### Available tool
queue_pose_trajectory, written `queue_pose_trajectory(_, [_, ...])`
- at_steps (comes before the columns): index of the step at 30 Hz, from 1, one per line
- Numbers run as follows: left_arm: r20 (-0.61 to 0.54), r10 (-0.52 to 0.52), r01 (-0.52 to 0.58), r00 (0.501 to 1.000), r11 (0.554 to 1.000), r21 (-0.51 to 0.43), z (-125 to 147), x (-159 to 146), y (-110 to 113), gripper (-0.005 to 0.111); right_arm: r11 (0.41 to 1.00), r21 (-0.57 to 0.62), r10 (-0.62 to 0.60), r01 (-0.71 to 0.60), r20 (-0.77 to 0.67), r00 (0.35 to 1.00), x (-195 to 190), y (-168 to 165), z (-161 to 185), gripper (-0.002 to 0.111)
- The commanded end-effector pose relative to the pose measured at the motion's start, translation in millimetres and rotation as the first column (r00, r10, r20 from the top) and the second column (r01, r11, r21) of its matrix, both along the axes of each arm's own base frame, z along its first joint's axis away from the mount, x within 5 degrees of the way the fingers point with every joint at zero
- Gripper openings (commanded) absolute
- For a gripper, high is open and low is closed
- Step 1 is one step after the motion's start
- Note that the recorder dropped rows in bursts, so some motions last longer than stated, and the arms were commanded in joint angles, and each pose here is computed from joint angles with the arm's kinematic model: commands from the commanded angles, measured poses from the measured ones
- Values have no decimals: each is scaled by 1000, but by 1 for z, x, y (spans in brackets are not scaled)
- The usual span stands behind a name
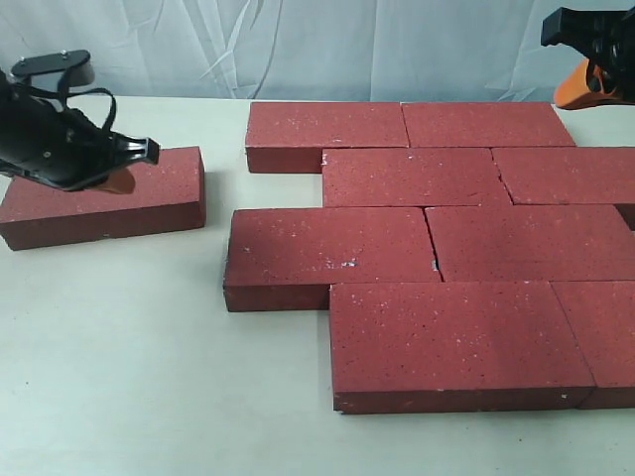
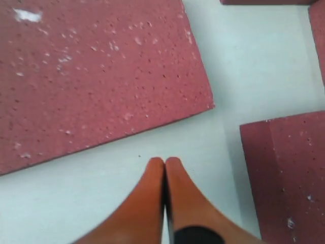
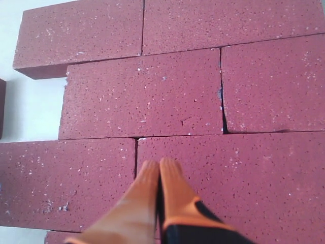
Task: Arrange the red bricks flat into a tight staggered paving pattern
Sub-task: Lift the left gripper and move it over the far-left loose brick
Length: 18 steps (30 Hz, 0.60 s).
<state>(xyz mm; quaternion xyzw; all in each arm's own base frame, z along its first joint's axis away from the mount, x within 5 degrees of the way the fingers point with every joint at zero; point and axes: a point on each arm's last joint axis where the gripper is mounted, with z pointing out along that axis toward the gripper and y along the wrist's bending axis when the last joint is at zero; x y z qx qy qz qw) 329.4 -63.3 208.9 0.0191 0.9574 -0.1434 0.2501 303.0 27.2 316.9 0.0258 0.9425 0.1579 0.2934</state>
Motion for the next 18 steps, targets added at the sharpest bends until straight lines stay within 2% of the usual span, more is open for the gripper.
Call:
queue_pose_trajectory(1, [70, 55, -56, 996, 998, 10, 18, 0, 20, 0, 1000, -3, -2, 2, 1, 1000, 1, -1, -1, -1])
queue_pose_trajectory(11, [151, 228, -235, 962, 972, 29, 26, 6, 78, 0, 1000, 1, -3, 3, 1, 1000, 1, -1, -1, -1])
queue_pose_trajectory(18, [199, 267, -282, 943, 958, 51, 27, 8, 94, 0, 1000, 1, -5, 5, 6, 1000, 1, -1, -1, -1])
